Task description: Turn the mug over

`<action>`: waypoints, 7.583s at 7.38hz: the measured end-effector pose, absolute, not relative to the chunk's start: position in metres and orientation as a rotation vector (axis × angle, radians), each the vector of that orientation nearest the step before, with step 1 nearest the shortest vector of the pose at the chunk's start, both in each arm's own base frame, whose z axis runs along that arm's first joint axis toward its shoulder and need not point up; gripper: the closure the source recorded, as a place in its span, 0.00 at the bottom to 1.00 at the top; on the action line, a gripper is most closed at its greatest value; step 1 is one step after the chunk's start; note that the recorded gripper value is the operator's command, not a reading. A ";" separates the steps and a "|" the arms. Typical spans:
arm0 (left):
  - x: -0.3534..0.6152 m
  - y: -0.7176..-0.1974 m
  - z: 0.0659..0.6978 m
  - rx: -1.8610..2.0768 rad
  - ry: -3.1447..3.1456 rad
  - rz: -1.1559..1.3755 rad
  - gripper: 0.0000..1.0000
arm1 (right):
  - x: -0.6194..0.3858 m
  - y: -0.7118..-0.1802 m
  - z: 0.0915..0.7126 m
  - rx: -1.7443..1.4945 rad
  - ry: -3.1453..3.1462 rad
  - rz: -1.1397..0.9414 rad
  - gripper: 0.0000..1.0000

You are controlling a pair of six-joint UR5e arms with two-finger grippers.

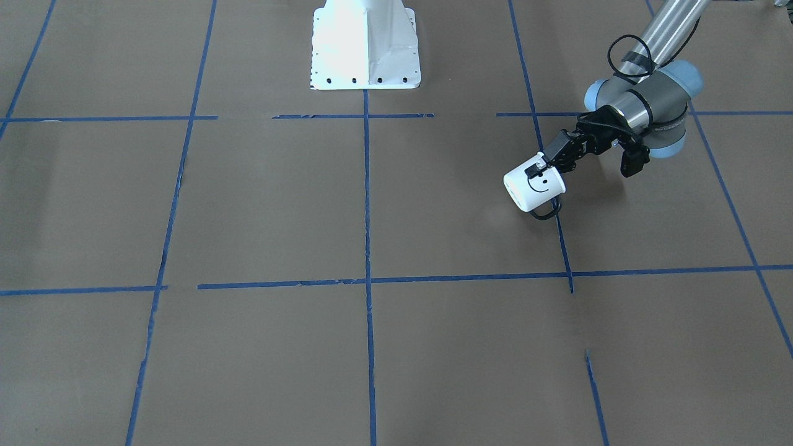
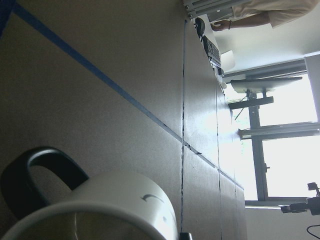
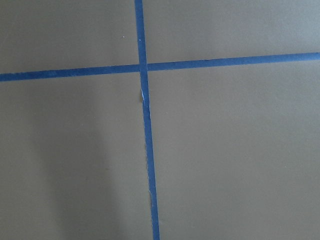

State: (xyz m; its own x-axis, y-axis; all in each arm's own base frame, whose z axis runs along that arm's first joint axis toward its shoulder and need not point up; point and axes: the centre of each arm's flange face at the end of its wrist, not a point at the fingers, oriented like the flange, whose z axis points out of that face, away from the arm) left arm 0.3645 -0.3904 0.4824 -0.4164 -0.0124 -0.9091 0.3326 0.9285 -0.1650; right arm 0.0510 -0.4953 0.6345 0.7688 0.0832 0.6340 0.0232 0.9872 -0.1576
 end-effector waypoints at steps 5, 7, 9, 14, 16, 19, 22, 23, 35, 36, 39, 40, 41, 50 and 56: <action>0.383 -0.407 0.387 0.094 1.764 -0.350 1.00 | 0.051 -0.495 0.635 -0.160 -0.694 0.033 0.00; 0.400 -0.420 0.335 0.015 1.553 -0.393 1.00 | 0.051 -0.495 0.634 -0.160 -0.694 0.033 0.00; 0.445 -0.447 0.271 -0.026 1.331 -0.411 1.00 | 0.051 -0.495 0.634 -0.160 -0.694 0.033 0.00; 0.562 -0.499 0.145 -0.092 0.970 -0.395 1.00 | 0.051 -0.495 0.635 -0.160 -0.694 0.033 0.00; 0.600 -0.484 0.142 -0.081 0.929 -0.367 1.00 | 0.051 -0.495 0.635 -0.160 -0.694 0.033 0.00; 0.626 -0.469 0.141 -0.080 0.906 -0.351 0.00 | 0.051 -0.495 0.635 -0.160 -0.694 0.033 0.00; 0.624 -0.458 0.126 -0.037 0.931 -0.362 0.00 | 0.051 -0.495 0.635 -0.160 -0.694 0.033 0.00; 0.605 -0.460 0.116 -0.019 0.960 -0.368 0.00 | 0.051 -0.495 0.635 -0.160 -0.694 0.033 0.00; -0.049 -0.507 0.584 0.204 0.674 0.225 0.00 | 0.051 -0.495 0.635 -0.160 -0.694 0.033 0.00; -0.063 -0.493 0.607 0.183 0.684 0.226 0.00 | 0.051 -0.495 0.635 -0.160 -0.694 0.033 0.00; -0.067 -0.480 0.631 0.141 0.745 0.208 0.00 | 0.051 -0.495 0.635 -0.161 -0.694 0.033 0.00; -0.066 -0.480 0.632 0.131 0.760 0.186 0.00 | 0.051 -0.495 0.635 -0.160 -0.694 0.033 0.00; -0.065 -0.480 0.633 0.119 0.768 0.159 0.00 | 0.051 -0.495 0.635 -0.160 -0.694 0.033 0.00; -0.065 -0.480 0.640 0.106 0.764 0.137 0.00 | 0.051 -0.495 0.635 -0.160 -0.694 0.033 0.00; -0.066 -0.476 0.644 0.097 0.765 0.131 0.00 | 0.051 -0.495 0.635 -0.160 -0.694 0.033 0.00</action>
State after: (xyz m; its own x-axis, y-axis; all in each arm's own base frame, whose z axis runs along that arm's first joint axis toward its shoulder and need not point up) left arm -0.0658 -0.4762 0.6439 0.7138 0.1532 -0.6834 -0.0828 0.9874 0.1349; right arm 0.0510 -0.4953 0.6345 0.7688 0.0832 0.6340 0.0232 0.9872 -0.1577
